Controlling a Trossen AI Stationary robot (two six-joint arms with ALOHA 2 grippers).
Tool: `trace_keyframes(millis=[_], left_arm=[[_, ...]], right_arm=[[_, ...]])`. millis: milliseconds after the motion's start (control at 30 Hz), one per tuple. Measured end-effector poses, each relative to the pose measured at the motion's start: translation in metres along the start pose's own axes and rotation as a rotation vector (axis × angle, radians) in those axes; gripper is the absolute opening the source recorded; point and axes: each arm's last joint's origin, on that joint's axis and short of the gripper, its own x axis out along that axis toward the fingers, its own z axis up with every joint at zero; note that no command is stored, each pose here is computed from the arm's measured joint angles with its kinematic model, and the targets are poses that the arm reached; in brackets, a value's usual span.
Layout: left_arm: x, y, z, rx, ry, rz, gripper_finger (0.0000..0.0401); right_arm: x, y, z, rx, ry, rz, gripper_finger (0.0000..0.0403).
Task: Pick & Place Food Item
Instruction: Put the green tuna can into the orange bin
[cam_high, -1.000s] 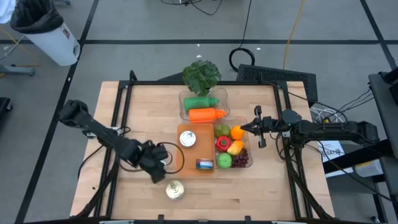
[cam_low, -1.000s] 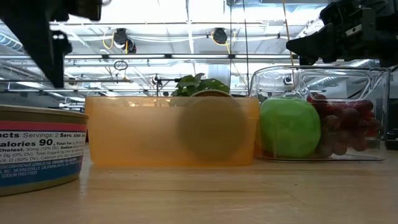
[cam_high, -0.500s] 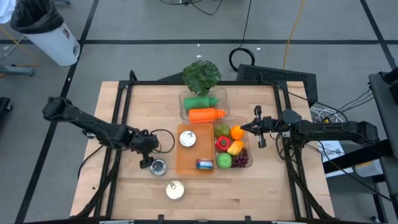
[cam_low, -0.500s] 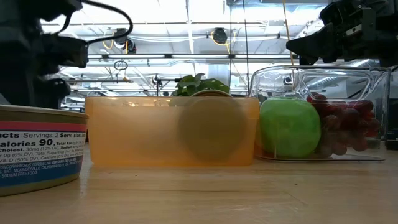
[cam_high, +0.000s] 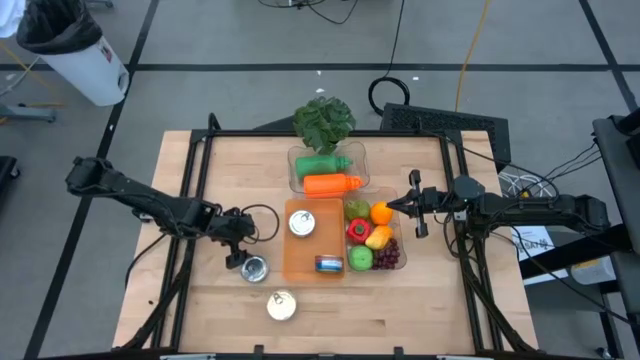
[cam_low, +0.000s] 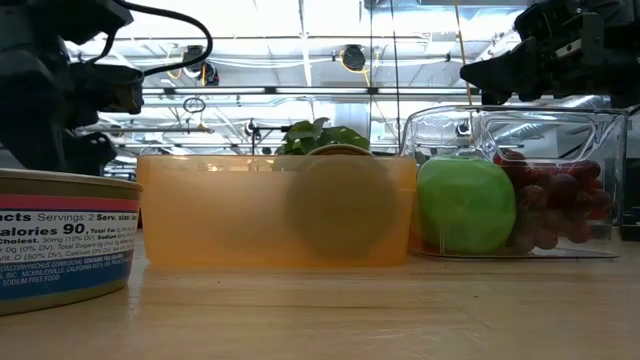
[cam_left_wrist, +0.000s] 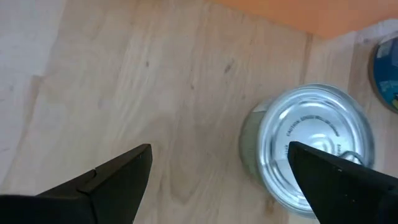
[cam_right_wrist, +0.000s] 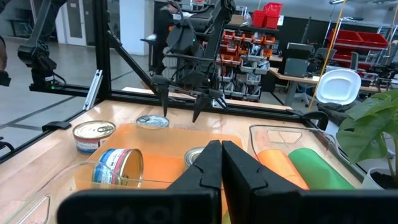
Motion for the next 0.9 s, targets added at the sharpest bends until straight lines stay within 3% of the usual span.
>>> trace_keyframes(millis=[133, 300, 533, 800, 900], left_arm=[[0.000, -0.001, -0.001, 0.006, 0.004, -0.009, 0.0390], [0.007, 0.000, -0.001, 0.037, -0.002, 0.089, 0.0390], [0.018, 0.000, 0.003, 0.114, 0.018, 0.111, 0.0390], [0.019, 0.017, 0.004, -0.010, 0.063, 0.208, 0.0390], [0.019, 0.025, 0.005, -0.077, 0.094, 0.199, 0.0390]], right_arm=[[0.000, 0.000, 0.000, 0.000, 0.000, 0.000, 0.0000], [0.000, 0.000, 0.000, 0.000, 0.000, 0.000, 0.0000], [0.000, 0.000, 0.000, 0.000, 0.000, 0.000, 0.0000], [0.000, 0.000, 0.000, 0.000, 0.000, 0.000, 0.0000], [0.000, 0.000, 0.000, 0.000, 0.000, 0.000, 0.0000]])
